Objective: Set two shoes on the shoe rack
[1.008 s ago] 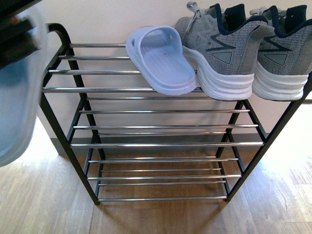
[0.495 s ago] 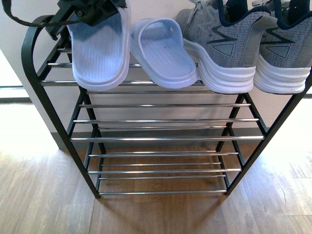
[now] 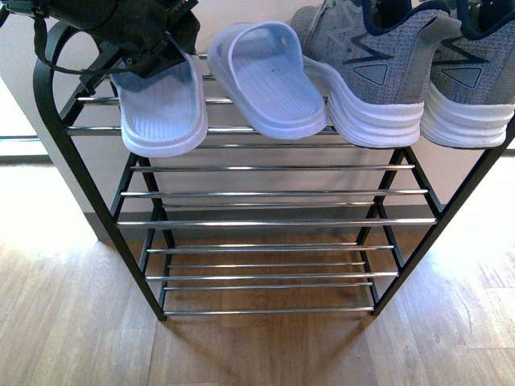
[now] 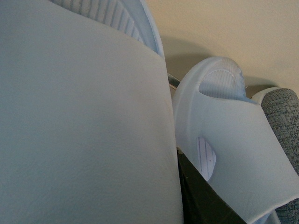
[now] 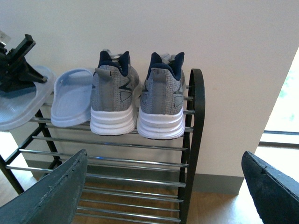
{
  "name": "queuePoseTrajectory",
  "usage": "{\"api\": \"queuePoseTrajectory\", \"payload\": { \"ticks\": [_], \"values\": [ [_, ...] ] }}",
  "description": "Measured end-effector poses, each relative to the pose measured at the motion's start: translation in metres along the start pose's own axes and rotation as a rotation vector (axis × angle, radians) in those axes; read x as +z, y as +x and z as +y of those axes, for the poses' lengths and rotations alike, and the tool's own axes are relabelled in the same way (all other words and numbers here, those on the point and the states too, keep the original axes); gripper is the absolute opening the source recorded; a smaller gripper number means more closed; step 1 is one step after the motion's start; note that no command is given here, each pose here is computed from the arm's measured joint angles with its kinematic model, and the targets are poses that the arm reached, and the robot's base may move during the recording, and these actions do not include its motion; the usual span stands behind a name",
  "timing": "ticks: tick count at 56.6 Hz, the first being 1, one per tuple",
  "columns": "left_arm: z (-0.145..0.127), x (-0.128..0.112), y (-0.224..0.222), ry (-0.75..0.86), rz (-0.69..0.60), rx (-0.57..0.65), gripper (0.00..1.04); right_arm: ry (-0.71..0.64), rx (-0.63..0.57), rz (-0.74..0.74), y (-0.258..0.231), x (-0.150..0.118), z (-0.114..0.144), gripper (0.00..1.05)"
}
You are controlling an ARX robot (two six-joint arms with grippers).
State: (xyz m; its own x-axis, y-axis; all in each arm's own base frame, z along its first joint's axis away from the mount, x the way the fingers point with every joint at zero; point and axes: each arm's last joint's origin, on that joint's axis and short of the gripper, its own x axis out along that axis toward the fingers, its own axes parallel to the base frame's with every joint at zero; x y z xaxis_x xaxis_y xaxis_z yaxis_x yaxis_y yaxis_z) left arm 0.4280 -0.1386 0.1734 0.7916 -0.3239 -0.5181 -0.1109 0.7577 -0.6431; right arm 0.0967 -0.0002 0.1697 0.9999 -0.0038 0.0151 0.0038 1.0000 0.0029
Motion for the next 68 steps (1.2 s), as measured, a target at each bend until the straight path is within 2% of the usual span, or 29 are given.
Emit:
{"api": "queuePoseTrajectory", "payload": {
  "ticks": [3, 9, 18, 29, 32, 35, 41, 52, 68],
  "values": [
    [0.0, -0.001, 0.0, 0.022, 0.002, 0.008, 0.14, 0.0, 0.0, 0.0, 0.0, 0.0, 0.0, 0.96],
    [-0.002, -0.003, -0.001, 0.091, -0.008, 0.035, 0.39, 0.0, 0.0, 0.0, 0.0, 0.0, 0.0, 0.96],
    [-0.011, -0.002, -0.013, 0.179, -0.047, 0.045, 0.62, 0.0, 0.0, 0.0, 0.0, 0.0, 0.0, 0.96],
    [-0.027, -0.003, -0.049, 0.275, -0.131, 0.049, 0.92, 0.0, 0.0, 0.0, 0.0, 0.0, 0.0, 0.96],
    [-0.029, -0.005, -0.059, 0.292, -0.157, 0.06, 0.97, 0.0, 0.0, 0.0, 0.0, 0.0, 0.0, 0.96],
    [-0.03, -0.009, -0.075, 0.315, -0.194, 0.069, 0.95, 0.0, 0.0, 0.0, 0.0, 0.0, 0.0, 0.96],
    [-0.029, -0.017, -0.119, 0.365, -0.293, 0.098, 0.95, 0.0, 0.0, 0.0, 0.0, 0.0, 0.0, 0.96],
    [-0.02, -0.032, -0.171, 0.42, -0.411, 0.167, 0.95, 0.0, 0.0, 0.0, 0.0, 0.0, 0.0, 0.96],
    [0.018, -0.061, -0.233, 0.419, -0.525, 0.31, 0.95, 0.0, 0.0, 0.0, 0.0, 0.0, 0.0, 0.96]
  ]
}}
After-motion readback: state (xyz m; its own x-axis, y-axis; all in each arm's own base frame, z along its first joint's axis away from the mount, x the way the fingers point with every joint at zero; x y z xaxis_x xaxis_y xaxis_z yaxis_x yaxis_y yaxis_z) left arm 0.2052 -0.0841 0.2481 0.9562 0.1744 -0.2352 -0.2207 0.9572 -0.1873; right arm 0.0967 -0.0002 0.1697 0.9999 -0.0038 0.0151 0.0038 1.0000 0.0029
